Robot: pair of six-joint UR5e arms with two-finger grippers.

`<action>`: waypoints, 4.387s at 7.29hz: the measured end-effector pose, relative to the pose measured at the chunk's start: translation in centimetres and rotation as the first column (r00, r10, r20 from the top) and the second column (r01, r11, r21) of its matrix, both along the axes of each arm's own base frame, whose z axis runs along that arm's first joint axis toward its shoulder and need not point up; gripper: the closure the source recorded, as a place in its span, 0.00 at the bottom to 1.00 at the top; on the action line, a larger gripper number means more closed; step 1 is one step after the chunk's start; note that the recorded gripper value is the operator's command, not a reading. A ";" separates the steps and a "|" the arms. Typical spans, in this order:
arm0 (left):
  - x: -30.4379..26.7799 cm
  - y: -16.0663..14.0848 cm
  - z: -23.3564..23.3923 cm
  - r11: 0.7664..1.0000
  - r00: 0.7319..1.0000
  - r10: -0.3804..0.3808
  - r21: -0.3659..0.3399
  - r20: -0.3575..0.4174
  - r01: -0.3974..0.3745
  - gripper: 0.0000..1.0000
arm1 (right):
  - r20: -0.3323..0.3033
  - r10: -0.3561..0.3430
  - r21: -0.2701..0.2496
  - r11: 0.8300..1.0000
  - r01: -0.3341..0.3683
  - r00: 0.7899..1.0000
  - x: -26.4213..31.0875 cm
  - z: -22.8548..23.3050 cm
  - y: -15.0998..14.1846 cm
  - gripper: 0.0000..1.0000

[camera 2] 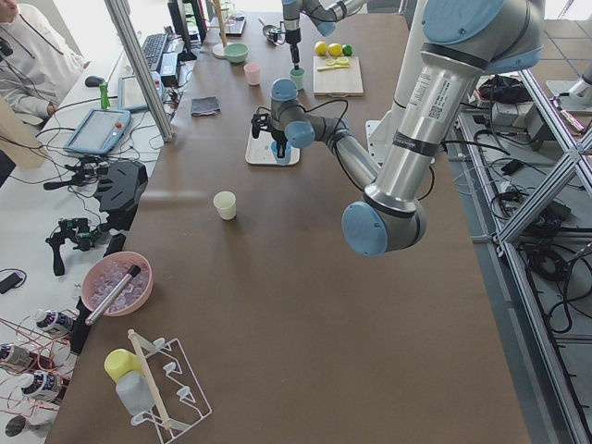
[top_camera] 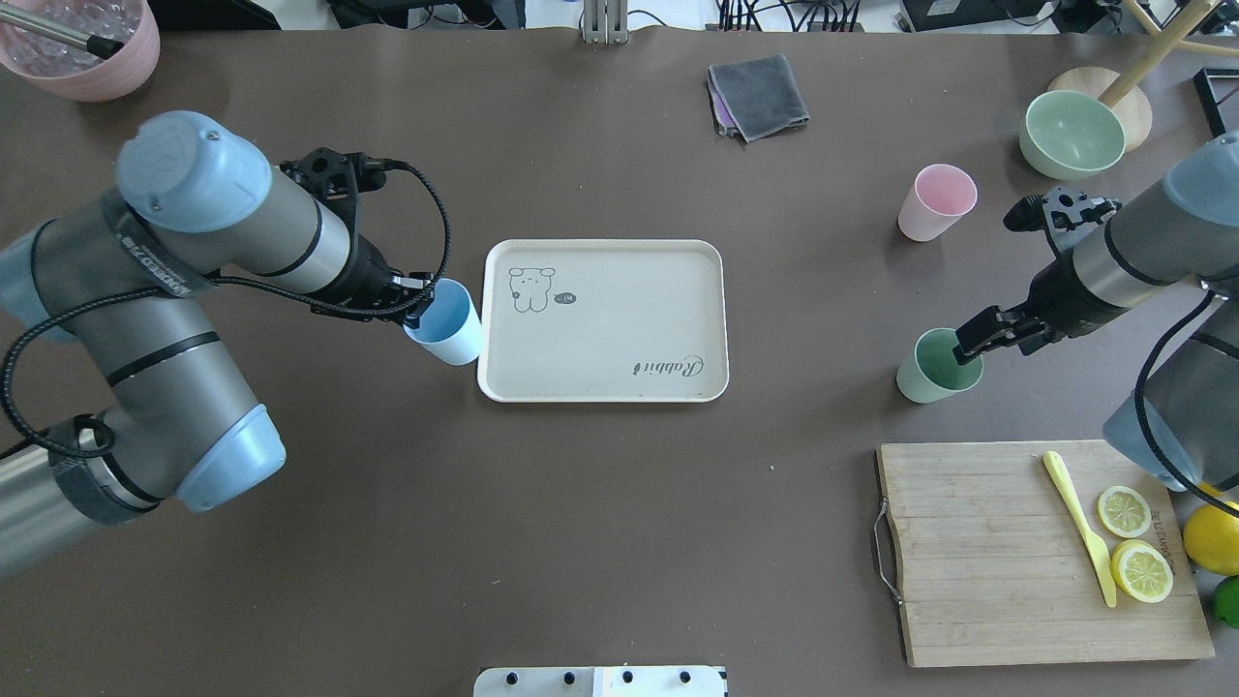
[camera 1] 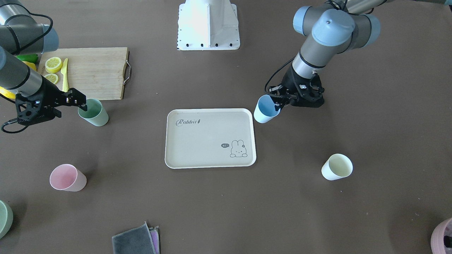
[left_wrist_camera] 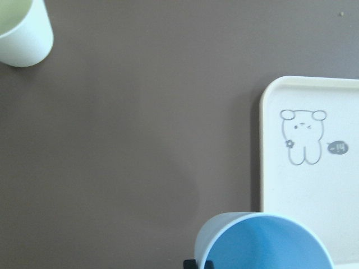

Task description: Place all cups on tray

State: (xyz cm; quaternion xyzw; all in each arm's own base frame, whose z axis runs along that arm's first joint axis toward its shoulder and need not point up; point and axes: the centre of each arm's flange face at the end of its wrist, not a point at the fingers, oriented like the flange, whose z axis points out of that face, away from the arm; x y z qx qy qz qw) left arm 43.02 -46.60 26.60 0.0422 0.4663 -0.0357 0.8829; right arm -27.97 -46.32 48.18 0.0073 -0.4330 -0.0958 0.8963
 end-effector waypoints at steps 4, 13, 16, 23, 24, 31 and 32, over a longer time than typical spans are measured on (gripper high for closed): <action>6.8 2.7 -3.2 1.000 1.000 -0.006 0.000 0.008 0.006 1.00 | -0.002 -0.034 -0.005 0.999 0.034 0.999 -1.6 0.3 0.9 1.00; 7.4 -0.3 -3.2 0.997 0.997 -0.068 0.024 0.035 0.067 0.01 | 0.041 0.012 -0.016 1.000 -0.011 0.999 -5.7 -12.3 -4.0 1.00; -2.6 -2.8 -1.9 0.996 0.999 -0.018 0.083 0.034 0.015 0.01 | 0.081 0.079 -0.098 0.993 -0.071 0.994 -13.2 -22.2 -5.1 1.00; -13.4 -19.0 13.3 0.997 0.987 -0.039 0.079 0.156 0.026 0.02 | 0.051 0.120 -0.129 0.985 -0.112 0.992 -18.3 -24.8 -5.2 0.00; -13.4 -19.9 15.3 0.996 0.989 -0.037 0.083 0.146 0.025 0.02 | 0.072 0.138 -0.151 0.981 -0.126 0.988 -14.9 -24.8 -7.4 0.00; -12.6 -16.9 20.3 0.997 0.992 0.019 0.072 0.127 -0.028 1.00 | 0.020 0.147 -0.046 0.988 -0.146 0.989 3.7 -12.0 -17.6 0.00; -12.0 -17.2 18.7 0.997 0.993 0.024 0.068 0.117 -0.032 1.00 | -0.018 0.144 -0.047 0.988 -0.144 0.989 5.3 -8.7 -19.1 0.00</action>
